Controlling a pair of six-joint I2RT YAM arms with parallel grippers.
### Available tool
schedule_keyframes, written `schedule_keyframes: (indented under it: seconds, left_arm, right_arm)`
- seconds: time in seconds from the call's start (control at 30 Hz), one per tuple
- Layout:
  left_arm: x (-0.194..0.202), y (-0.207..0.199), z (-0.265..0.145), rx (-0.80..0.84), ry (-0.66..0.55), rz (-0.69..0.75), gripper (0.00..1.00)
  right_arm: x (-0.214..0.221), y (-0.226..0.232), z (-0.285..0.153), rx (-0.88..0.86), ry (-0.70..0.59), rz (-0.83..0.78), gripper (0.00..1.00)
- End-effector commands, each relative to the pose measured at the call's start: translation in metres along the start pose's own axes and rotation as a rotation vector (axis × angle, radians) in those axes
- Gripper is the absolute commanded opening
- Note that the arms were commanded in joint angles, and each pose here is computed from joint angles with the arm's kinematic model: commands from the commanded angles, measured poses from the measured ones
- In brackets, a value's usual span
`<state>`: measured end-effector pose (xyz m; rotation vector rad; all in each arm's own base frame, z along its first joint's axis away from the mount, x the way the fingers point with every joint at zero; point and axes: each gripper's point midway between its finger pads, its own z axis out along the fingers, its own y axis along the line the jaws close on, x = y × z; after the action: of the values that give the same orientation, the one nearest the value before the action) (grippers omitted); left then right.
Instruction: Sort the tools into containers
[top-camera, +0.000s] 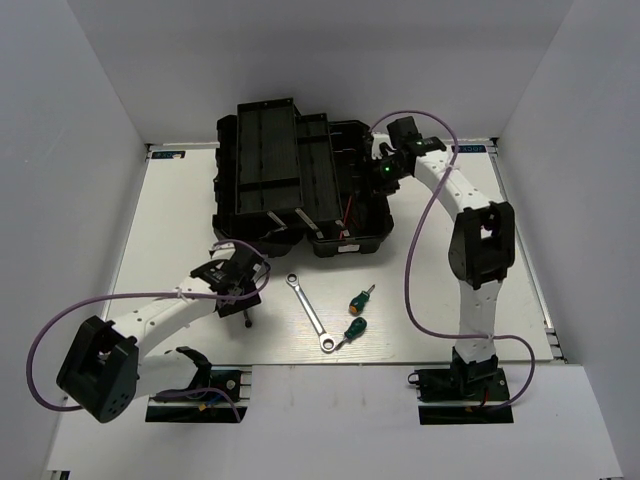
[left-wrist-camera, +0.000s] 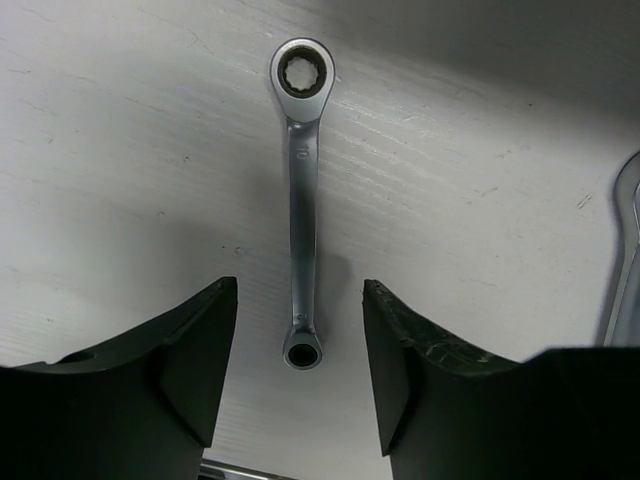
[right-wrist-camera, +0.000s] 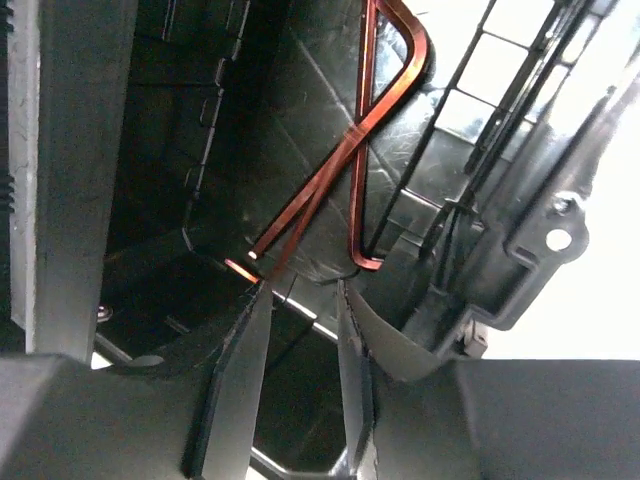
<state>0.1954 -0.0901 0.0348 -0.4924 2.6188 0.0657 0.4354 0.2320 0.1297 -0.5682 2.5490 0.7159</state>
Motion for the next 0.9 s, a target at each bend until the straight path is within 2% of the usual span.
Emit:
schedule_keyframes:
  seconds: [0.0,0.07,0.2,0.3,0.4,0.57,0.87]
  left_arm:
    - [-0.005,-0.001,0.000,0.022,-0.031,-0.004,0.63]
    - [-0.004,0.002,0.004,0.012,-0.027,-0.009,0.61]
    - [0.008,0.005,0.017,0.026,-0.015,0.008,0.46]
    - [0.008,0.002,0.021,0.046,-0.032,-0.001,0.45]
    - [0.010,0.005,0.026,0.025,-0.030,0.005,0.45]
    - [-0.006,-0.004,0.022,0.065,-0.092,-0.003,0.45]
    - [0.003,0.011,0.032,0.000,-0.082,0.018,0.45]
  right_arm:
    - [-0.011,0.015,-0.037,-0.009,-0.067,-0.016,0.39]
    - [-0.006,0.014,-0.042,-0.017,-0.073,0.007,0.39]
    - [0.016,0.023,-0.061,-0.047,-0.073,0.059,0.39]
    - [0.023,0.029,-0.075,-0.066,-0.093,0.065,0.39]
    - [0.046,0.026,-0.073,-0.064,-0.059,0.095,0.39]
    - [0.067,0.024,-0.076,-0.069,-0.041,0.120,0.39]
    - [0.073,0.026,-0.079,-0.081,-0.040,0.144,0.39]
